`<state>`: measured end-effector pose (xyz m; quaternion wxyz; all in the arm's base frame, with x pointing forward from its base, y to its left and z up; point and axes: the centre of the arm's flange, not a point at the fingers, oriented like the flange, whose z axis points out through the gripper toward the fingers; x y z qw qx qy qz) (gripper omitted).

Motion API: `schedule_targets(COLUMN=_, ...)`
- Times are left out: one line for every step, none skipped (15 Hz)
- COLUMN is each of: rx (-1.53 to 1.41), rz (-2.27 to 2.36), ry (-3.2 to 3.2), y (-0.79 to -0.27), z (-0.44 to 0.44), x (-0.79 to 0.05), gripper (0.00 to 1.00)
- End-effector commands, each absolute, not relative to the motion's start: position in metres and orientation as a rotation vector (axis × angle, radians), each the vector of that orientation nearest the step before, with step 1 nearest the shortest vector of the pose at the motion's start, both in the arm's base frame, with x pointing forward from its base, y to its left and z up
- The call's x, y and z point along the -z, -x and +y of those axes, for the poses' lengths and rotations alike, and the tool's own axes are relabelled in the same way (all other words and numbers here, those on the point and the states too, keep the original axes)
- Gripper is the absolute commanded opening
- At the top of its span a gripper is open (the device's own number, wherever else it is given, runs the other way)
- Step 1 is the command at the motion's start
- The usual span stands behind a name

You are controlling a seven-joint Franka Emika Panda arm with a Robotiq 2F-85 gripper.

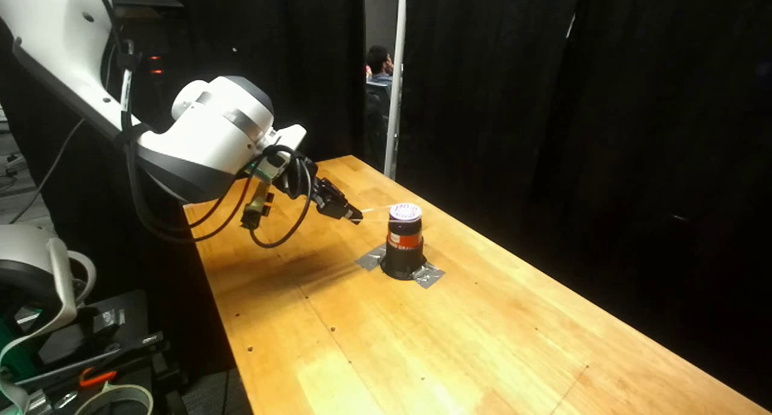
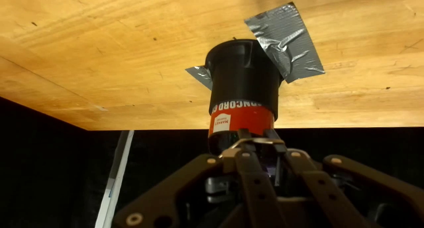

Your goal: Put the rubber band on the cup

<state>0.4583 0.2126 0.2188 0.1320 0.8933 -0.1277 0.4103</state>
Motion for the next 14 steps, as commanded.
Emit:
schedule_targets(rx=-1.258, rz=-0.422, ry=-2.527, y=-0.426, z=0.212, x=-0.188, gripper=0.18)
schedule_targets(rx=-1.268, rz=-0.433, ry=-2.513, y=-0.423, z=0.213, x=-0.184, gripper=0.19)
schedule_targets(rx=-1.286, rz=-0.454, ry=-2.492, y=-0.421, z=0.214, x=-0.181, gripper=0.17)
schedule_targets(rx=-1.305, rz=-0.473, ry=-2.472, y=-0.419, z=0.215, x=-0.177, gripper=0.17)
schedule_targets(rx=-1.331, rz=-0.495, ry=-2.449, y=-0.417, z=0.216, x=-0.175, gripper=0.17)
schedule_targets(rx=-1.357, rz=-0.524, ry=-2.424, y=-0.416, z=0.217, x=-0.172, gripper=0.18)
schedule_targets(rx=-1.384, rz=-0.553, ry=-2.399, y=-0.415, z=0.219, x=-0.17, gripper=0.17)
schedule_targets(rx=-1.421, rz=-0.58, ry=-2.375, y=-0.414, z=0.22, x=-0.168, gripper=0.16)
schedule_targets(rx=-1.451, rz=-0.605, ry=-2.357, y=-0.413, z=0.221, x=-0.167, gripper=0.15)
schedule_targets(rx=-1.477, rz=-0.619, ry=-2.338, y=-0.412, z=0.222, x=-0.166, gripper=0.14)
schedule_targets(rx=-1.503, rz=-0.622, ry=-2.322, y=-0.411, z=0.224, x=-0.165, gripper=0.13)
schedule_targets(rx=-1.529, rz=-0.62, ry=-2.311, y=-0.41, z=0.224, x=-0.166, gripper=0.12)
schedule_targets(rx=-1.555, rz=-0.608, ry=-2.307, y=-0.405, z=0.227, x=-0.166, gripper=0.13)
schedule_targets(rx=-1.572, rz=-0.6, ry=-2.305, y=-0.403, z=0.228, x=-0.166, gripper=0.13)
